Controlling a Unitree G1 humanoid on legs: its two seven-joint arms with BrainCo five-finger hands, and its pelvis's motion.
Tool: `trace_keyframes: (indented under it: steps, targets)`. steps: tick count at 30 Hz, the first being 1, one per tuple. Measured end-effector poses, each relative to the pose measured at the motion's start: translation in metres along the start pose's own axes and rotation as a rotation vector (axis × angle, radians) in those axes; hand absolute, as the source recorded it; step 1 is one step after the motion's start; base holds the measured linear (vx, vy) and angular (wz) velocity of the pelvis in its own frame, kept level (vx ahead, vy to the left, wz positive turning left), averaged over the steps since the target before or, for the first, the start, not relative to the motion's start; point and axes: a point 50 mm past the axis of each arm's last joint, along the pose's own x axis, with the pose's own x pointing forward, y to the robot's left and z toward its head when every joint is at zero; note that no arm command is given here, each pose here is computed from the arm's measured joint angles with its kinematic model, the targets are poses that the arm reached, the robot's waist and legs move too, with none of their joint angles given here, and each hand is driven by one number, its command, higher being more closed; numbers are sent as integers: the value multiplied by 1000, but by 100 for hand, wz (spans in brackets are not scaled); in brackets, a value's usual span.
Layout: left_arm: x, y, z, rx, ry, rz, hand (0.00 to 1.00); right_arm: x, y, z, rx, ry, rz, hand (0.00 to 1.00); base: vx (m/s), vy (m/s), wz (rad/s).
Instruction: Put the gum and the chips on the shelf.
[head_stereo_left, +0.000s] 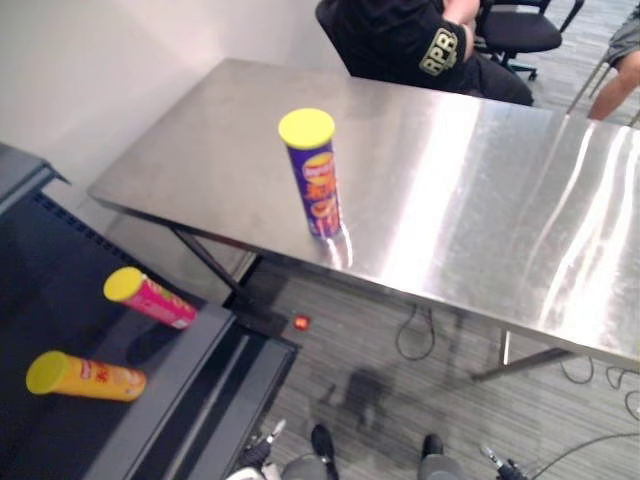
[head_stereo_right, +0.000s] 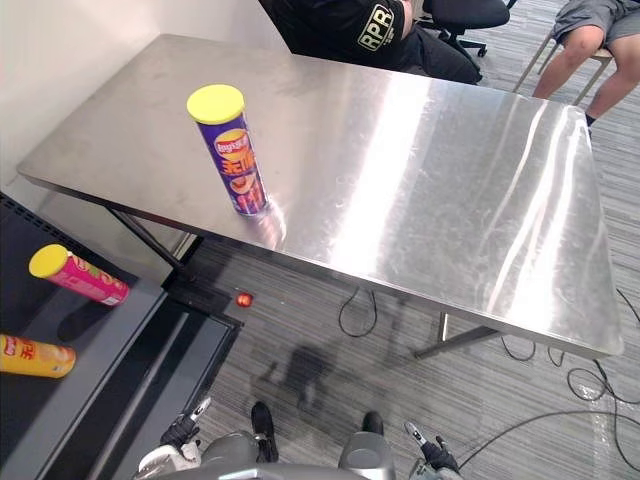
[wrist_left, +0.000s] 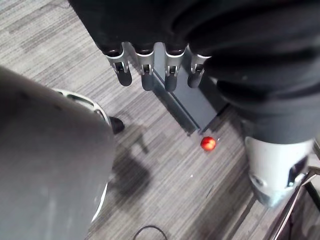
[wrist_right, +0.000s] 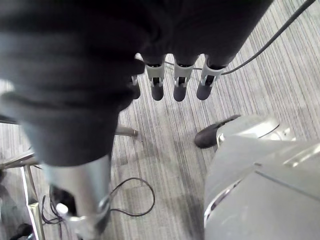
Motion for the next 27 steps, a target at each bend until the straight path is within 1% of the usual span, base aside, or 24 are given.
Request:
trace_keyframes:
  steps: [1, 3, 5, 7, 8, 9, 11, 15, 17, 19, 20, 22, 23, 24, 25, 26, 27]
  targets:
    - [0, 0, -1, 0, 3, 1, 0, 0, 0, 0, 9, -2, -2, 0, 65, 99, -29]
    - [-1, 1, -4, 43, 18, 0, 0, 0, -5, 1, 49, -2, -26, 0, 41, 45, -26]
    - [-1, 0, -6, 46, 22, -2, 0, 0, -9, 1, 78, -5, -45, 0, 39, 7, -21]
    - [-2, 1, -8, 80, 30, -5, 0, -2, -18, 0, 164, -8, -98, 0, 62, -19, -18]
    - [-2, 1, -9, 79, 33, -4, 0, -2, -21, -1, 189, -7, -115, 0, 77, -19, -14]
    - [-3, 3, -12, 77, 38, 2, 0, -3, -28, -4, 265, -3, -157, 0, 85, -17, -11]
    - [-3, 5, -12, 74, 39, 7, 0, -4, -33, -6, 333, 0, -192, 0, 76, -15, -8]
    - [-4, 9, -13, 44, 38, 28, 0, -6, -51, -1, 632, -45, -313, 0, 31, -2, -19]
    - [-5, 13, -15, 31, 44, 47, 0, -9, -77, 8, 887, -102, -434, 0, -7, 23, -19]
    - [-6, 17, -18, 8, 51, 66, 0, -13, -97, 18, 1037, -163, -508, 0, 6, 22, -14]
    - [-7, 19, -19, 2, 53, 72, 0, -14, -105, 29, 1072, -202, -530, 0, 14, 20, -22]
    - [-9, 23, -24, -9, 66, 88, 0, -16, -117, 65, 1087, -333, -538, 0, 7, 13, -23]
    - [-11, 25, -28, -10, 77, 94, 0, -24, -125, 100, 1047, -472, -535, 0, -8, 3, -31]
    - [-12, 25, -32, -19, 86, 98, 0, -42, -127, 147, 944, -669, -516, 0, -8, 0, -37]
    - [-13, 22, -35, -28, 92, 96, 0, -54, -124, 172, 884, -776, -494, 0, -23, -5, -47]
    - [-14, 22, -37, -34, 97, 103, 0, -81, -119, 211, 730, -964, -500, 0, -16, -6, -36]
    - [-13, 20, -37, -30, 96, 101, 0, -98, -113, 233, 671, -1079, -500, 0, -33, -33, -23]
